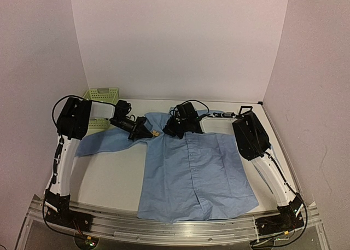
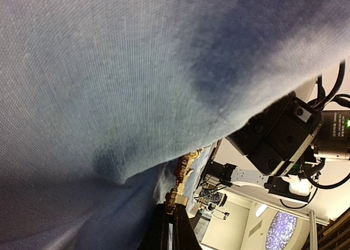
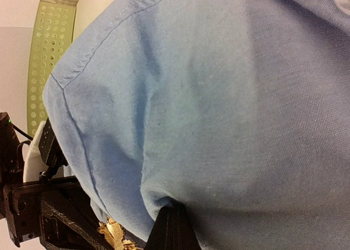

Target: Pin the brooch onto the clothing

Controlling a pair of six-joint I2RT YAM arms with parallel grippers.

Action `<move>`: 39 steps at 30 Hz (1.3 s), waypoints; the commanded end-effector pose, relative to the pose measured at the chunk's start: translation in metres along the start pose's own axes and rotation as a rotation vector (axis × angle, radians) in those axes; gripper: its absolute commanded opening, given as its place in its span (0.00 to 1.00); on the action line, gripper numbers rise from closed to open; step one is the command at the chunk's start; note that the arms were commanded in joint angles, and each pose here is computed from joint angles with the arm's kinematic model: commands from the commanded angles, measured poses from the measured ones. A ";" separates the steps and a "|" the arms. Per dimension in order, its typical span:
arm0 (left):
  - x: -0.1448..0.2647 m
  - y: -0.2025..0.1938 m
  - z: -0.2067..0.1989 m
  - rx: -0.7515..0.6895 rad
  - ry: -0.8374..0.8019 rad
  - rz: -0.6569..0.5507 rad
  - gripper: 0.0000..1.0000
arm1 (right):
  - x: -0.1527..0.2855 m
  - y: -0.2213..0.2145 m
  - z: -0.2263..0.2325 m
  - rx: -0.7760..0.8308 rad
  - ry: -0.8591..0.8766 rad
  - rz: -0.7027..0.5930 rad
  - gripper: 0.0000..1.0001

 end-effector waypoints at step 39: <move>-0.032 0.004 -0.007 -0.176 0.161 -0.012 0.00 | 0.045 0.023 0.067 0.066 0.088 -0.107 0.03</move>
Point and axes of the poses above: each gripper's point midway between its finger pads, its own x axis back along the fingers, its own z axis along the line the jaws close on, y = z × x, the point moved 3 cm from there along x, back along the fingers, and after that the axes turned 9 degrees about x, right-handed, at the moved point
